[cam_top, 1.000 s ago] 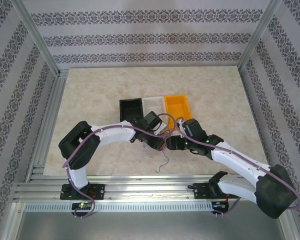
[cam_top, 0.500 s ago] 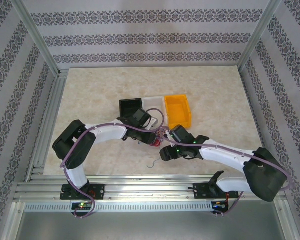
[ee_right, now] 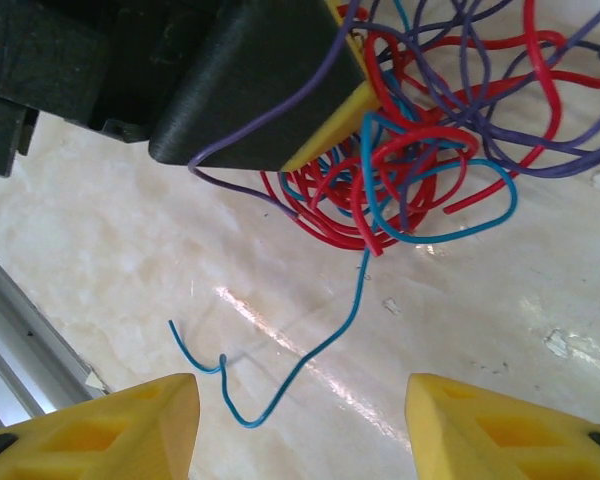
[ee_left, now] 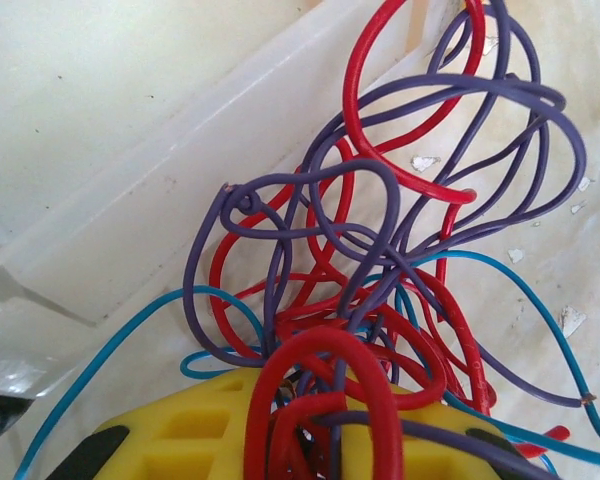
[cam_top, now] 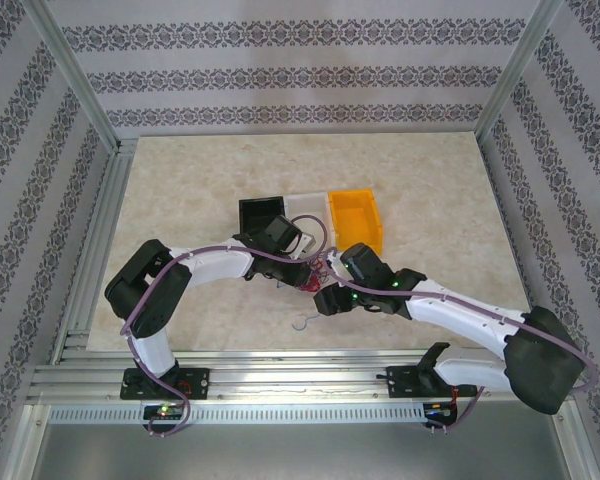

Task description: Untangle the cables

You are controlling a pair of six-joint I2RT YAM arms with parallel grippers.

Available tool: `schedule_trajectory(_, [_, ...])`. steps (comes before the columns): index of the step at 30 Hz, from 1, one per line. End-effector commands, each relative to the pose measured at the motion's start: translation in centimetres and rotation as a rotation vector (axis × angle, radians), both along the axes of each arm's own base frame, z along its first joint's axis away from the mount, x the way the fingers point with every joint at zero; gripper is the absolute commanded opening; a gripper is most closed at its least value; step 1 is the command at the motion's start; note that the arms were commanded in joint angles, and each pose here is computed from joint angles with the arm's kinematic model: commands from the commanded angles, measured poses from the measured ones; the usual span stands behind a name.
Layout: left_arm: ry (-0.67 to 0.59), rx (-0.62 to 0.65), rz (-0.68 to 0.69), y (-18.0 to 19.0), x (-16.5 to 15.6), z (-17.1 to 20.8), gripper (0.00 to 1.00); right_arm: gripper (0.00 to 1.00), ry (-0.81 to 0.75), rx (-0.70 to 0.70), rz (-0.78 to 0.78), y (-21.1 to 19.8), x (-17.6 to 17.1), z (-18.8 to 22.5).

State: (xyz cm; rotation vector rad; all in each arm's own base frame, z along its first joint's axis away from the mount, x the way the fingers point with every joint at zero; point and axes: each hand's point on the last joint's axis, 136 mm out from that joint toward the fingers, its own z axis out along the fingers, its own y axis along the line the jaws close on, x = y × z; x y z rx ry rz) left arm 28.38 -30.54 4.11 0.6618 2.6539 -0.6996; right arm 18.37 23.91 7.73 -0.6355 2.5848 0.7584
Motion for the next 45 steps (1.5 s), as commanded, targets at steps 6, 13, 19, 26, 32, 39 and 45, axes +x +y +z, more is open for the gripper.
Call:
schedule_trajectory(6, [0.004, 0.002, 0.036, 0.7, 0.5, -0.5, 0.09, 0.39, 0.091, -0.02, 0.09, 2.1, -0.3, -2.3])
schedule_trajectory(13, [0.0, 0.015, 0.048, 1.1, 0.5, -0.5, 0.16, 0.0, 0.072, -0.094, -0.036, -0.6, 1.0, -3.6])
schedule_trajectory(19, [0.02, 0.031, 0.062, 1.8, 0.4, -1.2, 0.39, 0.0, 0.007, -0.096, -0.359, -6.8, 4.5, -1.9])
schedule_trajectory(26, [0.028, 0.034, 0.083, 2.4, 0.8, -1.6, 0.47, 0.0, -0.013, -0.019, -0.63, -12.1, 7.2, 1.0])
schedule_trajectory(32, [0.041, 0.033, 0.094, 3.0, 0.9, -1.9, 0.46, 0.0, -0.033, -0.03, -0.795, -16.7, 8.7, 3.3])
schedule_trajectory(39, [0.049, 0.04, 0.088, 3.3, 0.5, -2.3, 0.29, 0.0, -0.172, 0.016, -0.881, -20.2, 10.4, 8.9])
schedule_trajectory(45, [0.059, 0.056, 0.089, 3.7, 0.1, -2.8, 0.26, 0.0, -0.315, 0.005, -0.979, -23.6, 10.7, 14.0])
